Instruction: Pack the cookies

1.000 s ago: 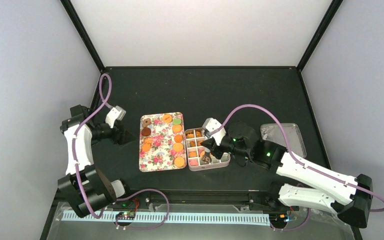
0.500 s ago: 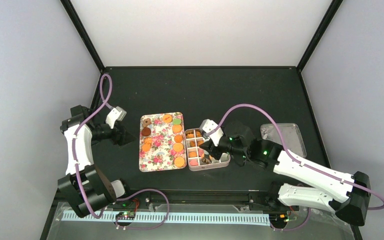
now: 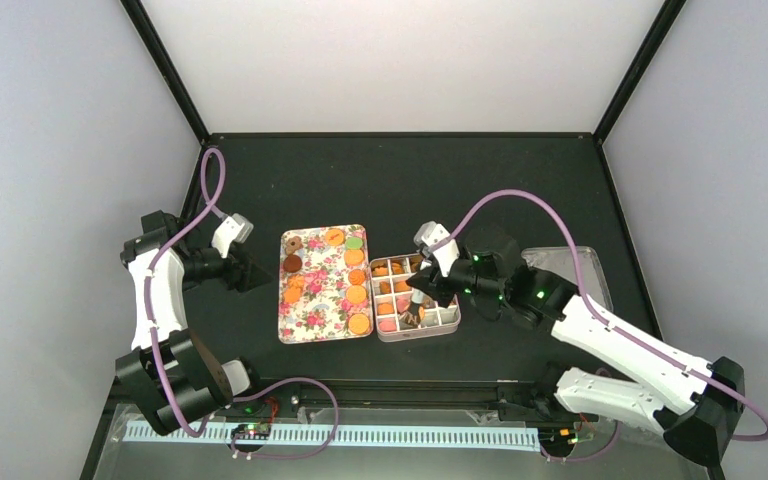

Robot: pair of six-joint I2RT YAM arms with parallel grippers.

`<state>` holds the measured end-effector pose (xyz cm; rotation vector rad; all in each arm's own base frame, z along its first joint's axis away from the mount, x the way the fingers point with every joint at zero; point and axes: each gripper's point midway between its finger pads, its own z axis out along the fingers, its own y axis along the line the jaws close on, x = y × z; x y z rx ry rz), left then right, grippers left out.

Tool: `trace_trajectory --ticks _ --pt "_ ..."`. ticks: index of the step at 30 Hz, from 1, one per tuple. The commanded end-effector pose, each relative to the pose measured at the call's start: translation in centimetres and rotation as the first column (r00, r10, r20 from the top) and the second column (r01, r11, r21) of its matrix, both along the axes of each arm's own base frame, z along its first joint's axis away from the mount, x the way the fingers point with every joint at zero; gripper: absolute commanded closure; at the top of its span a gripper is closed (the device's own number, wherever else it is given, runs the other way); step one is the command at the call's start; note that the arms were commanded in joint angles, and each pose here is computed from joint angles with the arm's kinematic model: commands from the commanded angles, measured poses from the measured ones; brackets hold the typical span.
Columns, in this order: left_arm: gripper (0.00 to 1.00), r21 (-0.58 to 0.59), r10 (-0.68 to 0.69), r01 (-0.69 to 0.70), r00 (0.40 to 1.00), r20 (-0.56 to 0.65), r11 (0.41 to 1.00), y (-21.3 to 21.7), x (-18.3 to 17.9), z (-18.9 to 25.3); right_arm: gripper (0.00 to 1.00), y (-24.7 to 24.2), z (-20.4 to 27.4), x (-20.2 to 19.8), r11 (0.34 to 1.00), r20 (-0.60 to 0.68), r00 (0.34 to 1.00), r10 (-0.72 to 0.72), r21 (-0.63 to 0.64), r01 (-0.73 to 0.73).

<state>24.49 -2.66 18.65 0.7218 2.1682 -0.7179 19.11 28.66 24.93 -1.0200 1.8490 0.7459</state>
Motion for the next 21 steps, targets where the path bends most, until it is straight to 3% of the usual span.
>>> trace_trajectory --ticks 1,10,21 --pt "0.20 -0.029 -0.033 0.034 0.999 0.029 0.999 -0.7 -0.2 0.8 0.70 0.1 4.0 -0.1 0.993 0.024 1.000 0.019 0.113 -0.022" --pt "0.20 -0.037 -0.051 0.052 0.998 0.024 0.998 -0.9 -0.6 0.7 0.70 -0.7 4.4 1.4 0.991 -0.001 1.000 -0.009 0.134 0.009" --pt "0.20 -0.039 -0.069 0.070 0.997 0.021 0.997 -1.2 -1.0 0.8 0.70 0.2 2.7 0.1 0.986 -0.081 0.993 0.087 0.151 -0.073"
